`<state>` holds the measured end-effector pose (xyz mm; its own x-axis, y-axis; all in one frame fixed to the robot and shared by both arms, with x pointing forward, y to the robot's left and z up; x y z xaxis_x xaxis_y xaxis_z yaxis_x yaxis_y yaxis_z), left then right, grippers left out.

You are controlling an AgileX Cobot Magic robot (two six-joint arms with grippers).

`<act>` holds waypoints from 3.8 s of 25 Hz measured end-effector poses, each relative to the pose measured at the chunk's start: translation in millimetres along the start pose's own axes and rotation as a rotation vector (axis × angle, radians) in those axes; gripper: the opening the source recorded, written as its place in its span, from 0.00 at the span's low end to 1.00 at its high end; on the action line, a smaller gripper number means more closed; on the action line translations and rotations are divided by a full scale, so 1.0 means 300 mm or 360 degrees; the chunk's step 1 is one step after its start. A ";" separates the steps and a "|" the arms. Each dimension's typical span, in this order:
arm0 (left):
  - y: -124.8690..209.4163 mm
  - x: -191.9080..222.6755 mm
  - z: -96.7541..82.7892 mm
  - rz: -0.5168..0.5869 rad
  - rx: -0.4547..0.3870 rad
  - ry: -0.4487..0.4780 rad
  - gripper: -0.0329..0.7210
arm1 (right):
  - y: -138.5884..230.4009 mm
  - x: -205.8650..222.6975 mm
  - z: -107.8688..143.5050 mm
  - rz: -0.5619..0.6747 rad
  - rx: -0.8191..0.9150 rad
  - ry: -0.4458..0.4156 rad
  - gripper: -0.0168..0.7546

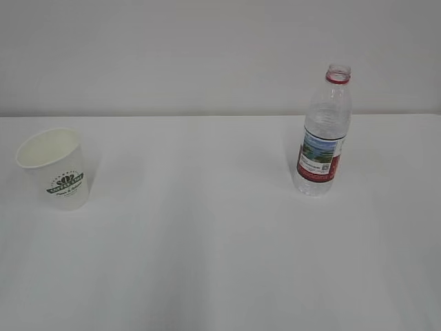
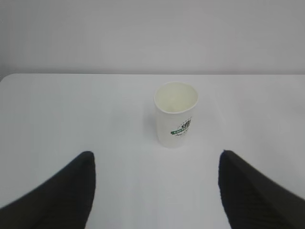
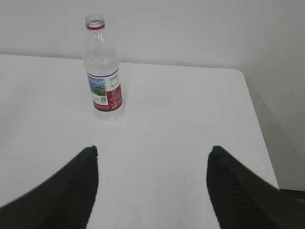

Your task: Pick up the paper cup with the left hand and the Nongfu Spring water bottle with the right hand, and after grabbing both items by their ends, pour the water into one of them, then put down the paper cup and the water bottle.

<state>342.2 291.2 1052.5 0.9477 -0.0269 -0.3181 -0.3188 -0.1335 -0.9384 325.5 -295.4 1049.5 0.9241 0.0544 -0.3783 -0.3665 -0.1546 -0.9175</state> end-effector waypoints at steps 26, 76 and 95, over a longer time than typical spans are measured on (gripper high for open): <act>-0.108 0.121 0.015 -0.0088 -0.0030 -0.0028 0.80 | -0.121 0.132 -0.008 -0.0062 -0.0017 -0.0002 0.72; -0.178 0.475 0.080 -0.0057 -0.0071 -0.0126 0.80 | -0.251 0.504 -0.010 -0.0026 -0.0048 -0.0022 0.72; -0.159 0.619 0.112 -0.0058 -0.0018 -0.0166 0.80 | -0.270 0.654 -0.006 -0.0101 -0.0066 -0.0019 0.72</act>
<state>532.8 325.7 1033.7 0.9514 0.0815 -0.2969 -0.2836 -0.1437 -0.9481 536.8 -274.0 1049.8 0.9440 0.0772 -0.3209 -0.3019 -0.1913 -0.9339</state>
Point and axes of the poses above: a point on each arm's last joint axis where the gripper is mounted, x pointing out along that axis toward the gripper, z along the wrist's bending axis when the last joint is at zero, y = z × x, the point moved 9 cm from there along x, pointing out along that axis toward the gripper, and after that the axes turned 4 degrees about -x, right-handed, at the moved point
